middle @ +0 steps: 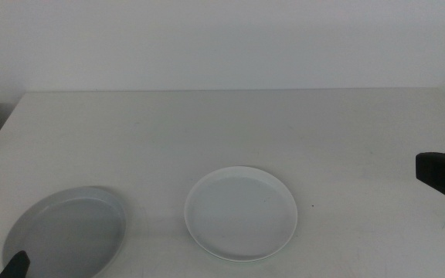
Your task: Stack the three bowls on top of each other.
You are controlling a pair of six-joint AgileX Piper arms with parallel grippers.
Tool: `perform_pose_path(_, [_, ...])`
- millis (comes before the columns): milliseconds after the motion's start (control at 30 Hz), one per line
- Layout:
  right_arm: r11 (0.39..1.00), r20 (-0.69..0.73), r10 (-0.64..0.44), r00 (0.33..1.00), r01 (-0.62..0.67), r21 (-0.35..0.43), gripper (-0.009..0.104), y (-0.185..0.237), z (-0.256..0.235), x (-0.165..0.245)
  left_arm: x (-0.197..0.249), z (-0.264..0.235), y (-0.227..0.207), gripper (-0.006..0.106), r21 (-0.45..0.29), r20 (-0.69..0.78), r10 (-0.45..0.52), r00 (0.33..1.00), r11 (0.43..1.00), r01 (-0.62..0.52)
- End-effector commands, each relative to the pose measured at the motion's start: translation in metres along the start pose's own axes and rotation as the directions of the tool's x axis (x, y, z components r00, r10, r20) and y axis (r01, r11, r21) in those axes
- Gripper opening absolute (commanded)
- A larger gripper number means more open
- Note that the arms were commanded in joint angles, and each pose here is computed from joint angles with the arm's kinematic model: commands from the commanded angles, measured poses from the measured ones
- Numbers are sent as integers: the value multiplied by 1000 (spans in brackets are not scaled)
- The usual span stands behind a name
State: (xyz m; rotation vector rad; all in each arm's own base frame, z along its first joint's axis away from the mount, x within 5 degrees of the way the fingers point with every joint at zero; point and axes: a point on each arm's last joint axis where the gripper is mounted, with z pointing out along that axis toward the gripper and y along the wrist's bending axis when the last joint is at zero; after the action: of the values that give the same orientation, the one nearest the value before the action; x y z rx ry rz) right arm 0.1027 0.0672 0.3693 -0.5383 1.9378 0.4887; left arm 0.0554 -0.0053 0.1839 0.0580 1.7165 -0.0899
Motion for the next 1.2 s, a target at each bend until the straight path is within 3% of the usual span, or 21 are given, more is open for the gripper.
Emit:
perform_pose_path(0, [1000,83,-7,997,5,19,51,-1,-4,-12,-9,-2,-1,105,12,91,-21,996,1000,20])
perform_pose_path(233, [1000,83,-6,997,4,19,51,-1,-4,-12,-10,-2,5,105,-96,98,-4,995,995,13])
perform_pose_path(367, [1000,83,-6,997,4,19,51,-1,-4,-12,-20,-5,7,105,-130,127,-97,987,985,113])
perform_pose_path(500, [1000,83,-6,997,4,19,51,-1,-4,-12,-46,-13,10,105,-215,95,-135,986,964,153])
perform_pose_path(833, [1000,83,-6,997,4,19,51,-1,-4,-12,-151,0,15,105,-287,-280,-246,928,944,164])
perform_pose_path(967, [1000,83,-6,997,4,19,51,-1,-4,-12,-180,14,19,105,-298,-429,-279,859,942,158])
perform_pose_path(1167, [1000,83,-6,997,4,19,51,-1,-4,-12,-187,34,25,105,-313,-607,-312,731,939,141])
